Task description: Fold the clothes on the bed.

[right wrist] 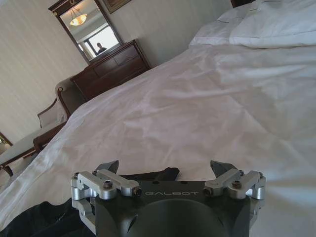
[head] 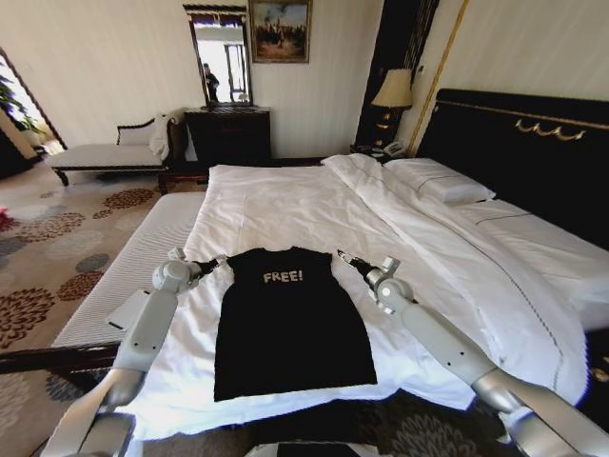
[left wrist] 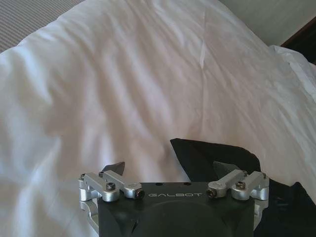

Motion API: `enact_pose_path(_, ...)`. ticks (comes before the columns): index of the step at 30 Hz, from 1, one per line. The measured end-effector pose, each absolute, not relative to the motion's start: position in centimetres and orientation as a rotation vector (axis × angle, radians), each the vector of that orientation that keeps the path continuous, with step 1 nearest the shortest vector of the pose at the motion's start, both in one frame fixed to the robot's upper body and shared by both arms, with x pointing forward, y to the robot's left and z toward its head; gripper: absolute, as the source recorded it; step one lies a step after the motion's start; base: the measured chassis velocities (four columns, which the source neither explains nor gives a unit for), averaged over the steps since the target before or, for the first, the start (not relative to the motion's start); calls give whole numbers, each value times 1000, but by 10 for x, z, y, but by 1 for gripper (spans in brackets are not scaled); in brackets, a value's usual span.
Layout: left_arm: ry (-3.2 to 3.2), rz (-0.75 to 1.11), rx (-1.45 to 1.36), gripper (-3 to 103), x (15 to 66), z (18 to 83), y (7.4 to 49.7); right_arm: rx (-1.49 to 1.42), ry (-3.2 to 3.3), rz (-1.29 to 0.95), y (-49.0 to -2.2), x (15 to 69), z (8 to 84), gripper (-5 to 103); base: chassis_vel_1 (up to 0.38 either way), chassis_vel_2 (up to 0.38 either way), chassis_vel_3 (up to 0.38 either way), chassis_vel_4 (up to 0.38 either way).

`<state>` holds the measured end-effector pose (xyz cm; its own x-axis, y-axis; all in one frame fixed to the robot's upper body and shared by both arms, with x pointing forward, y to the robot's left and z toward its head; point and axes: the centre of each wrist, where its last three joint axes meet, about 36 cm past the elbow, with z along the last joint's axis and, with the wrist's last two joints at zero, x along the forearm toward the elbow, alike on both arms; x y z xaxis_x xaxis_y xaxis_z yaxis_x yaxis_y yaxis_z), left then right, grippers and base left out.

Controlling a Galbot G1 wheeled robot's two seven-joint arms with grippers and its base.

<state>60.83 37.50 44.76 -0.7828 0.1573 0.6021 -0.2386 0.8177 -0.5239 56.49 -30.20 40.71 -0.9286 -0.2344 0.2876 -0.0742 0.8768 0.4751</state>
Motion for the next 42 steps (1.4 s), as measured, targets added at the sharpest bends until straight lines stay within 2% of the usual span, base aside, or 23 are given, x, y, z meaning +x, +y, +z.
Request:
enact_pose_path(6,-2350,767,80,103,620,440,374,244,-2704,-665,-296,566,407,100,0,0,0,0)
enact_pose_path(9,-2367,748,74,93,626,438,373,249,-2702,-660,-295,567,406,100,0,0,0,0)
enact_pose_path(10,-2367,748,74,93,626,438,373,249,-2702,-660,-295,567,406,100,0,0,0,0)
enact_pose_path(11,-2374,742,70,88,627,437,372,249,-2702,-659,-294,568,406,100,0,0,0,0)
enact_pose_path(12,-2381,739,65,88,628,437,371,249,-2703,-658,-294,569,407,100,0,0,0,0)
enact_pose_path(15,-2390,747,45,72,632,437,366,249,-2702,-653,-294,570,406,100,0,0,0,0)
enact_pose_path(18,-2395,751,36,66,633,438,365,250,-2702,-652,-294,570,407,100,0,0,0,0)
enact_pose_path(21,-2397,751,31,50,634,439,363,249,-2702,-650,-294,570,406,100,0,0,0,0)
enact_pose_path(22,-2397,751,31,50,634,439,363,249,-2702,-650,-294,570,406,100,0,0,0,0)
enact_pose_path(25,-2399,754,26,34,633,439,363,246,-2702,-648,-294,571,406,100,0,0,0,0)
enact_pose_path(27,-2399,755,25,34,633,439,362,247,-2702,-648,-294,572,406,100,0,0,0,0)
enact_pose_path(32,-2403,755,23,7,632,441,364,245,-2702,-647,-292,575,405,100,0,0,0,0)
enact_pose_path(34,-2404,756,23,7,632,442,364,245,-2702,-647,-291,576,405,100,0,0,0,0)
enact_pose_path(36,-2407,753,21,1,632,443,365,245,-2702,-647,-290,577,405,100,0,0,0,0)
enact_pose_path(40,-2410,745,15,0,630,442,364,246,-2702,-647,-290,577,404,100,0,0,0,0)
enact_pose_path(41,-2411,742,9,-3,627,441,363,244,-2701,-647,-291,577,404,100,0,0,0,0)
enact_pose_path(42,-2411,743,7,2,626,440,363,243,-2702,-645,-291,577,404,100,0,0,0,0)
